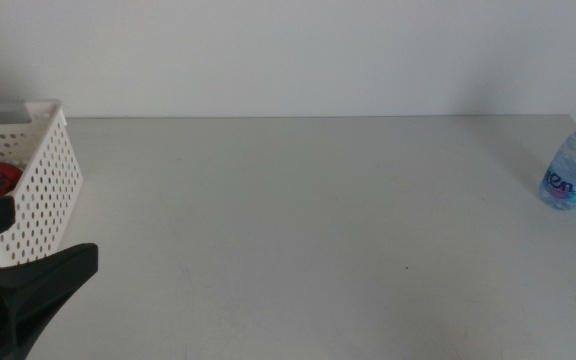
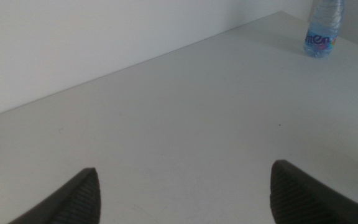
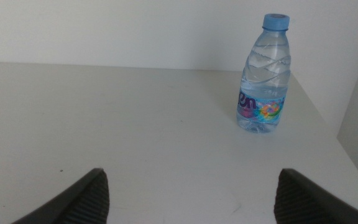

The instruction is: Use arms to grab the bottles and put them into the dustbin to the left of the table.

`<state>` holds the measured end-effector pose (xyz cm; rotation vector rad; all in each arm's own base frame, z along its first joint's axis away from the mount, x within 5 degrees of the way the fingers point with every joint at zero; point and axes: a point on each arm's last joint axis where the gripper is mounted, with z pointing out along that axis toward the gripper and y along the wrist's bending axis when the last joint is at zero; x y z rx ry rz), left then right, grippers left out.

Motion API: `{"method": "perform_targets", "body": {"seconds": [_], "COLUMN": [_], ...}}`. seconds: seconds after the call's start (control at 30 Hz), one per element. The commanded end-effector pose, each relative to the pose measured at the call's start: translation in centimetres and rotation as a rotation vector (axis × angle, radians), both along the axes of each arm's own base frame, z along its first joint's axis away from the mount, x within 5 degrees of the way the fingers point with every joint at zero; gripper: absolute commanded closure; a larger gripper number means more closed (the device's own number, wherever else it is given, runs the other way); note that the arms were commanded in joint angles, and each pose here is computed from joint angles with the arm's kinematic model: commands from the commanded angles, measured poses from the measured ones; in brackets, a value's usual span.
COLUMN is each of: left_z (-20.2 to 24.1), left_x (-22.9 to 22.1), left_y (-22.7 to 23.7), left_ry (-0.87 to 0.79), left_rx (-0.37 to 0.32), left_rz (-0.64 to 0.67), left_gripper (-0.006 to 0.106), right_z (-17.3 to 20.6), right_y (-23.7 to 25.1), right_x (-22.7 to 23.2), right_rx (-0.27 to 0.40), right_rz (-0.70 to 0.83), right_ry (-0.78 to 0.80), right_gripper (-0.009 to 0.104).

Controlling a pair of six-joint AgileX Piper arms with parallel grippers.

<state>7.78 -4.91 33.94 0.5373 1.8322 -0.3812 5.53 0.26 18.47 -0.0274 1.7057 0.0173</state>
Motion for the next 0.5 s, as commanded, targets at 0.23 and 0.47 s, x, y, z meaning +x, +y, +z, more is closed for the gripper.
{"method": "perform_targets", "body": {"seconds": [0.23, 0.47], "left_z": [1.4, 1.4], "left_x": [0.1, 0.1], "left_y": [-0.1, -0.1], "left_ry": [-0.067, -0.067], "left_rx": [-0.068, -0.068], "left_rz": [0.001, 0.001], "left_gripper": [0.007, 0.007], "right_z": [2.8, 2.2], "right_y": [-0.4, -0.4], "right_x": [1.1, 3.5], "right_rx": [-0.051, -0.072], "right_rz": [-0.039, -0.037], "right_ry": [-0.232, -0.128], "right_gripper": [0.027, 0.027]}}
